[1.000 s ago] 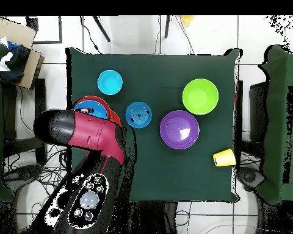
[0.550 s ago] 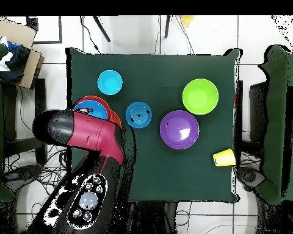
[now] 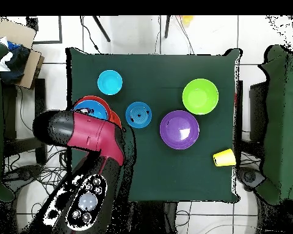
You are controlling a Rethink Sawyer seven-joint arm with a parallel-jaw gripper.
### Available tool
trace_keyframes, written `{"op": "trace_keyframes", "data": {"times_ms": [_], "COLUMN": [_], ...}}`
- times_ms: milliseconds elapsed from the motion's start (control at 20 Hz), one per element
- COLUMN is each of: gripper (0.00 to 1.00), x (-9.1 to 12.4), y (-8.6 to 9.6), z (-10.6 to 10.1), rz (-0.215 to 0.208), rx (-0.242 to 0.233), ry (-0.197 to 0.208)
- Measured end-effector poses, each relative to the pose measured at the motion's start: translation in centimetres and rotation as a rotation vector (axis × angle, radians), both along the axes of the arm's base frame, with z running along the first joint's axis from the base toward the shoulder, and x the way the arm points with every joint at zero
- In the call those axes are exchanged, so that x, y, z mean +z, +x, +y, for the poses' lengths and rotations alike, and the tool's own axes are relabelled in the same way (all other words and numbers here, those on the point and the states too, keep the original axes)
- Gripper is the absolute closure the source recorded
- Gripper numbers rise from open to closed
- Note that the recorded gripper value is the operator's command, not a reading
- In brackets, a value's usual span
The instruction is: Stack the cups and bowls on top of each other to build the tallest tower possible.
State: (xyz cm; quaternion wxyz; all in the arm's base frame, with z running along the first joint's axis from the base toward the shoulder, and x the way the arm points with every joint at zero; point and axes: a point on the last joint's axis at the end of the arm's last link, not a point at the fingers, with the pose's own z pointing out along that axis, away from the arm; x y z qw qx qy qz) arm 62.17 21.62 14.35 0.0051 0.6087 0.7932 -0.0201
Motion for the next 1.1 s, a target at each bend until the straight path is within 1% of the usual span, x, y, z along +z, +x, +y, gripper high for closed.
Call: {"op": "trace_keyframes", "data": {"times_ms": [200,300,400,600,700,750,900,950,1100], "gripper": [1.0,1.0,1.0,1.0,1.0,1.0,1.0,1.0,1.0], "x": [-0.4,-1.0,-2.3,-5.0,-6.4,-7.6,-9.2,-9.4,-9.2], "y": [-0.2,-0.2,-0.2,-0.2,-0.4,-0.7,-1.1,-1.1,-0.9], "z": [0.3,0.6,1.1,1.3,1.2,1.1,0.8,0.7,0.3], "rz": [0.003,0.007,0.008,-0.007,-0.014,-0.019,-0.024,-0.031,-0.054], "rx": [0.009,0.019,0.035,0.06,0.07,0.079,0.089,0.091,0.093], "ry": [-0.012,-0.022,-0.044,-0.084,-0.108,-0.129,-0.154,-0.161,-0.18]}}
